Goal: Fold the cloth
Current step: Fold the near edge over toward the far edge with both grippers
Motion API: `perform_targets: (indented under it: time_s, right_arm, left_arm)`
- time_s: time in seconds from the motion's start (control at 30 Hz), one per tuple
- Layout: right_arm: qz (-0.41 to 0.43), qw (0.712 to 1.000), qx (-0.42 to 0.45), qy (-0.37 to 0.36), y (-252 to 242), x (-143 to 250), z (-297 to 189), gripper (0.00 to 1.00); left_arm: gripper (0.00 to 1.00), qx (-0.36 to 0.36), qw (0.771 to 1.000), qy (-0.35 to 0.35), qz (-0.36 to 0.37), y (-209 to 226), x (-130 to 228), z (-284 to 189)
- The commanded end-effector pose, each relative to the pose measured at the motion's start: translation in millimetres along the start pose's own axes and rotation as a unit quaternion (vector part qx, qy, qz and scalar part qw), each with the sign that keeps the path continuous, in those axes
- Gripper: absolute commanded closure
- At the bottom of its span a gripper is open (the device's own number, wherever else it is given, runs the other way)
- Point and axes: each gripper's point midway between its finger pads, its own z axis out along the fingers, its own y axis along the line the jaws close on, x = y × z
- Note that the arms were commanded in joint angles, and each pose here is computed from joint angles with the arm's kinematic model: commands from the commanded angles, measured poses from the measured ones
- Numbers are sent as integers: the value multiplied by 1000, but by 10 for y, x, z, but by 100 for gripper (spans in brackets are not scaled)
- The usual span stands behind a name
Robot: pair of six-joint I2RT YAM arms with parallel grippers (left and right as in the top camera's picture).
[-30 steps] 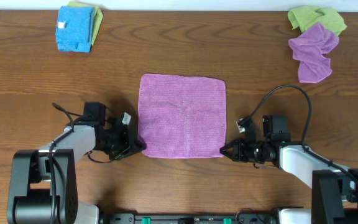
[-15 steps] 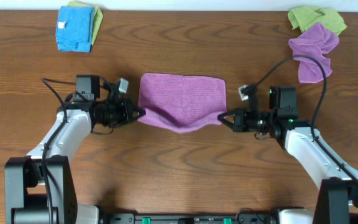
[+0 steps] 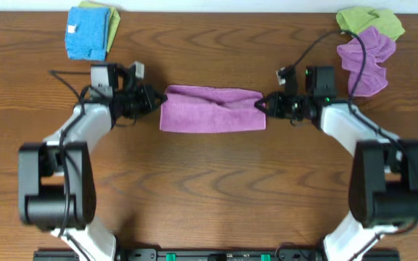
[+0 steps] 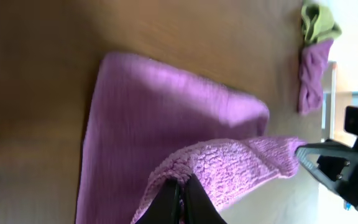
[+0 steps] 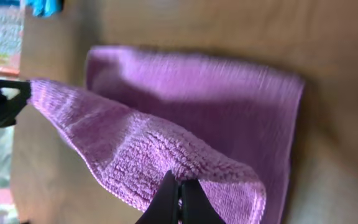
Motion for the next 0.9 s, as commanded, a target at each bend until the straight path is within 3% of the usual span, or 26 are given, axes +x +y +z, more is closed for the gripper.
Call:
perform_targets:
  time_s: [0.0,0.17,0.5,0.83,0.87]
  right_arm:
    - [-16,1000,5,-20,43,-323,58,99]
    - [-5,1000,21,-10,-44,-489,160,98]
    - [23,995,39,94,-106,55,130,99]
    - [20,992,66,104,-199,113,110,99]
    - [20,992,66,104,-200,112,109,85]
  left_arm:
    - [94,0,1000,-15,8,-30,-357,113]
    - [94,6,1000,1,-2,-16,-547,263]
    - [94,-36,993,110,-20,189,20,194]
    - [95,-61,989,131,-34,277,147,154]
    - [93,-62,989,133,-36,277,155,152]
